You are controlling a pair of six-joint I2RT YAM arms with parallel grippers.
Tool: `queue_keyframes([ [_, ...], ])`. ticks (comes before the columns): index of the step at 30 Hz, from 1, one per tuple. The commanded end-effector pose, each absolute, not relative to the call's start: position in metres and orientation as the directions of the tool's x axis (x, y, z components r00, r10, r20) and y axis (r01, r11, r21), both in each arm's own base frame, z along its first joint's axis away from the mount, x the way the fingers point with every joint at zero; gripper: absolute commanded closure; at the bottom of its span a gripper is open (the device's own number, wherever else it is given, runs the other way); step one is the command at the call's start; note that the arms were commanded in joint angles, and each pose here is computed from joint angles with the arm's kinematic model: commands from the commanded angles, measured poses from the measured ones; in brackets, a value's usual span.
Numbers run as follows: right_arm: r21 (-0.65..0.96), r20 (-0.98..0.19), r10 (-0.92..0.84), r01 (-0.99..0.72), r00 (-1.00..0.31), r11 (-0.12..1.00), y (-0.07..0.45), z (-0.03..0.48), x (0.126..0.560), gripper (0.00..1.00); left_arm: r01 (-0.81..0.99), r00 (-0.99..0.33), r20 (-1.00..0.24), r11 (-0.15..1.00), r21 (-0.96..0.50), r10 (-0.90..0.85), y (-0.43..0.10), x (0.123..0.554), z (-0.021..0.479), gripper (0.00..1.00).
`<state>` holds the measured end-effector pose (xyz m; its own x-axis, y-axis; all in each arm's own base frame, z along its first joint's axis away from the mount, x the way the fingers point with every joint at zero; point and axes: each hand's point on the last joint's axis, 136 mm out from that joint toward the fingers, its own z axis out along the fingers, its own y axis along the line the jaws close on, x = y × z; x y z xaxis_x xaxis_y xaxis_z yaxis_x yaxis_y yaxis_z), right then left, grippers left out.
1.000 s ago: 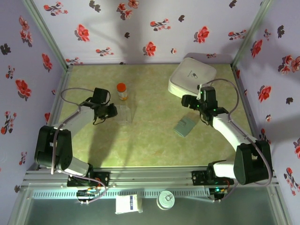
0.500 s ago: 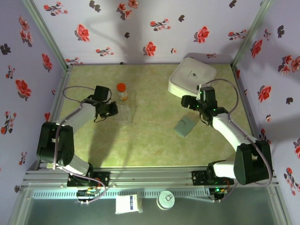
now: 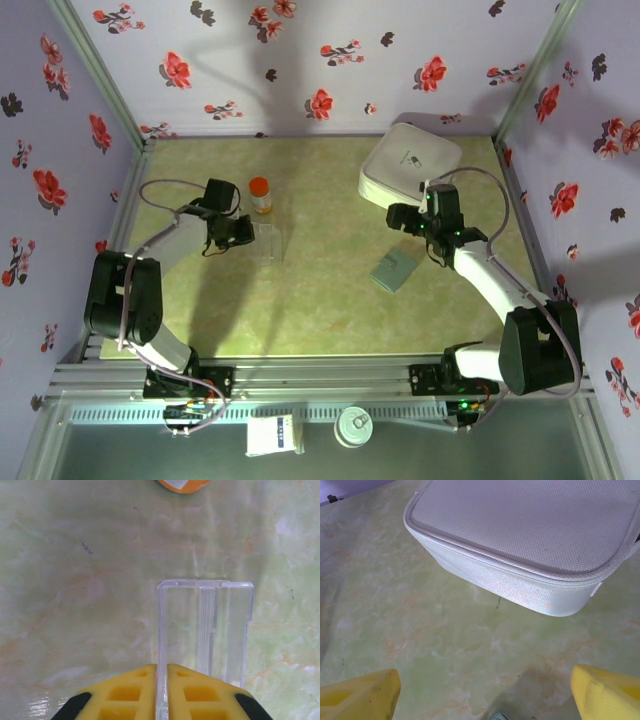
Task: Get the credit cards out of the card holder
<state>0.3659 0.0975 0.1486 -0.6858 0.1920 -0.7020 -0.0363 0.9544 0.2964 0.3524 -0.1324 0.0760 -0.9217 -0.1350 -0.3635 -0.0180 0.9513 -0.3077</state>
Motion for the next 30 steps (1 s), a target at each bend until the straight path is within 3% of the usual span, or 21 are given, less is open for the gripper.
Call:
queue_keyframes([
  [1,0.294,-0.726,0.188,-0.052,-0.661,0.954,0.101,0.167,0.369,0.11,0.016,-0.928,-0.357,0.946,-0.323,-0.106,-0.139,0.355,0.079,0.89],
  [7,0.314,-0.706,0.155,-0.108,-0.691,0.943,0.113,0.166,0.366,0.13,0.097,-0.929,-0.369,0.935,-0.340,-0.038,-0.149,0.357,0.085,0.96],
  [19,0.370,-0.592,-0.103,-0.383,-0.799,0.846,0.190,0.144,0.344,0.34,0.401,-0.885,-0.378,0.860,-0.316,0.274,-0.207,0.354,0.101,1.00],
  [24,0.338,-0.552,-0.248,-0.485,-0.796,0.806,0.225,0.129,0.332,0.41,0.520,-0.840,-0.370,0.785,-0.336,0.398,-0.243,0.341,0.101,1.00],
  [30,0.299,-0.505,-0.360,-0.550,-0.784,0.780,0.257,0.106,0.324,0.57,0.606,-0.792,-0.338,0.723,-0.331,0.509,-0.268,0.326,0.087,1.00],
])
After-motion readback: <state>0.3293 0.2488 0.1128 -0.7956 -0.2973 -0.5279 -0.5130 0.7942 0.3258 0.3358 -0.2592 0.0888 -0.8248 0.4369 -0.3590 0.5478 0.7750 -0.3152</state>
